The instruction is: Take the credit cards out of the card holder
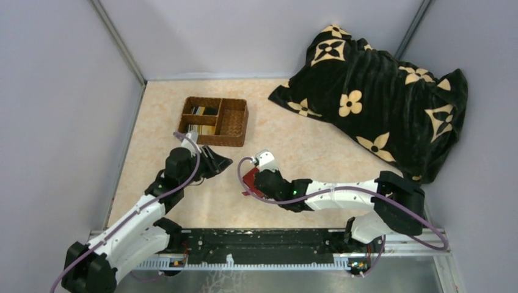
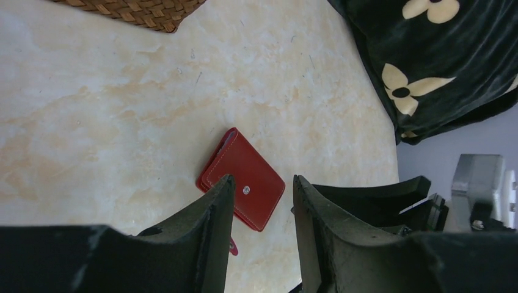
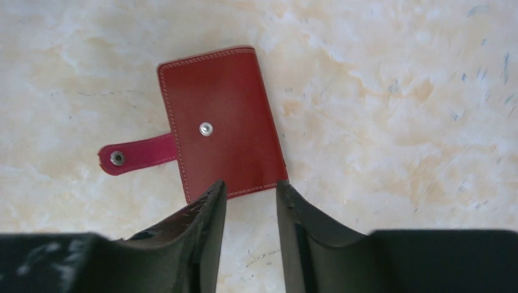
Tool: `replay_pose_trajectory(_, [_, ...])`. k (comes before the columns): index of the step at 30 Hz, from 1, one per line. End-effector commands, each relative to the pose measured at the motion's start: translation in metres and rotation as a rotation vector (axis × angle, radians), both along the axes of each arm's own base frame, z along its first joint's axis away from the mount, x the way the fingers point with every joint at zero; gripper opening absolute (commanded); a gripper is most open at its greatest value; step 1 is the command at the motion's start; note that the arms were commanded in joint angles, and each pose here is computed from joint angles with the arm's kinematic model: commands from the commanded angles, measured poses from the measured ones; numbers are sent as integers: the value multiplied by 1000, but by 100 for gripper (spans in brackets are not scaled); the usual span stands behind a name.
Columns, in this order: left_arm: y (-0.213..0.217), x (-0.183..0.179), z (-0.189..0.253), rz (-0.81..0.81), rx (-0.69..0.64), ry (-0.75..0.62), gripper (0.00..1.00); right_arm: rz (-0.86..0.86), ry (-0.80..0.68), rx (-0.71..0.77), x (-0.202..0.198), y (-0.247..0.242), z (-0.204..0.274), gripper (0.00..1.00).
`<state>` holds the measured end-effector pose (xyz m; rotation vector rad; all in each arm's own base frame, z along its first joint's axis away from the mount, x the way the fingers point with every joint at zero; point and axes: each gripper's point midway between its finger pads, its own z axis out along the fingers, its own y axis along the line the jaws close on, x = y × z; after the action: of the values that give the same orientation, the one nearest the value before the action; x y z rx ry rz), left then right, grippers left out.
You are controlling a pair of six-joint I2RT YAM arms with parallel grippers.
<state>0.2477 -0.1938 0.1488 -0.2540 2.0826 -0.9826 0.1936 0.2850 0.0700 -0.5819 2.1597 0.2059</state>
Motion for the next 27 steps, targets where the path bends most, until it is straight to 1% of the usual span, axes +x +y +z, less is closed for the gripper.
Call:
replay_pose_trajectory(1, [15, -4, 3, 70, -14, -34, 46, 100, -80, -6, 4, 36, 40, 43])
replay_pose_trajectory(3, [22, -6, 2, 97, 3, -31, 46, 120, -99, -82, 2, 46, 38, 46])
replay_pose_trajectory(8, [31, -9, 2, 118, 39, -32, 46, 134, -90, -239, 4, 63, 12, 47])
replay_pose_trajectory(15, [37, -11, -3, 130, 73, -33, 46, 151, -71, -338, 7, 74, -13, 46])
replay_pose_trajectory(22, [38, -11, -4, 132, 79, -33, 46, 116, -89, -446, 12, 62, -22, 46])
replay_pose_trajectory(27, [36, -10, -6, 126, 79, -26, 46, 92, -112, -482, 15, 55, -20, 46])
